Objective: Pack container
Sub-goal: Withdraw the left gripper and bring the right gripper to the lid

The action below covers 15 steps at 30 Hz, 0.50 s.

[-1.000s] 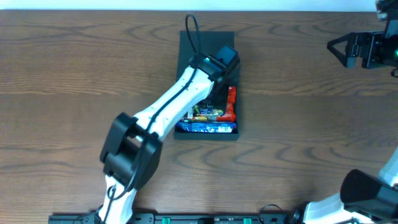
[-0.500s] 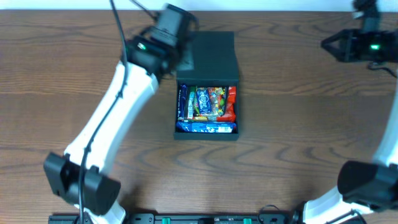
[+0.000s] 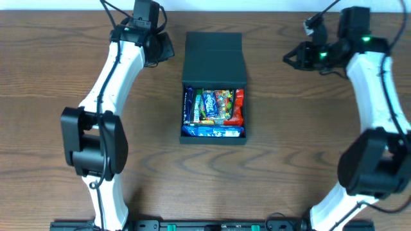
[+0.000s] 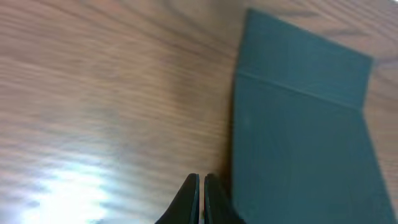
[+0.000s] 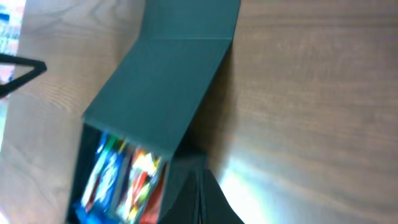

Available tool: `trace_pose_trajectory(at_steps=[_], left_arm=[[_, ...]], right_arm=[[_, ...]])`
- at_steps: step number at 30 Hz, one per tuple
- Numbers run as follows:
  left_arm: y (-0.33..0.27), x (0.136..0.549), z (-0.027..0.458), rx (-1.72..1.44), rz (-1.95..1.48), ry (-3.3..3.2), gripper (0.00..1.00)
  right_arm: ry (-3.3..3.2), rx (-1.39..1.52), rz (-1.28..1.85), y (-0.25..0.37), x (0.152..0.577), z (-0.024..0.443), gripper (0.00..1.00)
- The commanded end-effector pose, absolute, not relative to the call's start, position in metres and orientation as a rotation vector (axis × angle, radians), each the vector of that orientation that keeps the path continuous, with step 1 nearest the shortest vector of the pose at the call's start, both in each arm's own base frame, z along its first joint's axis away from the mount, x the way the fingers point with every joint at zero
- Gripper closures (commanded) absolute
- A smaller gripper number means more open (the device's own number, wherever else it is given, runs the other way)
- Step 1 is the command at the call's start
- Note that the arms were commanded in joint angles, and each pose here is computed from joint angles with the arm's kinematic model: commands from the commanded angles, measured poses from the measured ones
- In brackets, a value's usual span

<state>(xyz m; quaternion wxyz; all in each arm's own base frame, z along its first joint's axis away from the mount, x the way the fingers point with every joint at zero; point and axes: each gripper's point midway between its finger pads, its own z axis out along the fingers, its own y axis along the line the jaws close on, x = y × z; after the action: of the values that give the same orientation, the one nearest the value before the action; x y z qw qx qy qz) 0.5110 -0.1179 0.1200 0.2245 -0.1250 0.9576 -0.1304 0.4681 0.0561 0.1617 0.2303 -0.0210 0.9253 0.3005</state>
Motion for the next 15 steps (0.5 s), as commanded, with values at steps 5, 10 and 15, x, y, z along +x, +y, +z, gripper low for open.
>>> trace_pose_trajectory(at_steps=[5,10,15], left_arm=[[-0.141,0.516,0.051,-0.599,-0.638,2.742,0.94],[-0.143,0.535,0.047,-0.699,-0.705,2.699,0.94],[-0.149,0.542,0.031,-0.767,-0.828,2.752,0.94]], right_arm=[[2.571,0.106,1.049,0.074,0.496,0.093,0.99],[2.55,0.103,1.223,0.089,0.519,0.069,0.99],[2.612,0.077,1.288,0.109,0.532,0.053,0.99]])
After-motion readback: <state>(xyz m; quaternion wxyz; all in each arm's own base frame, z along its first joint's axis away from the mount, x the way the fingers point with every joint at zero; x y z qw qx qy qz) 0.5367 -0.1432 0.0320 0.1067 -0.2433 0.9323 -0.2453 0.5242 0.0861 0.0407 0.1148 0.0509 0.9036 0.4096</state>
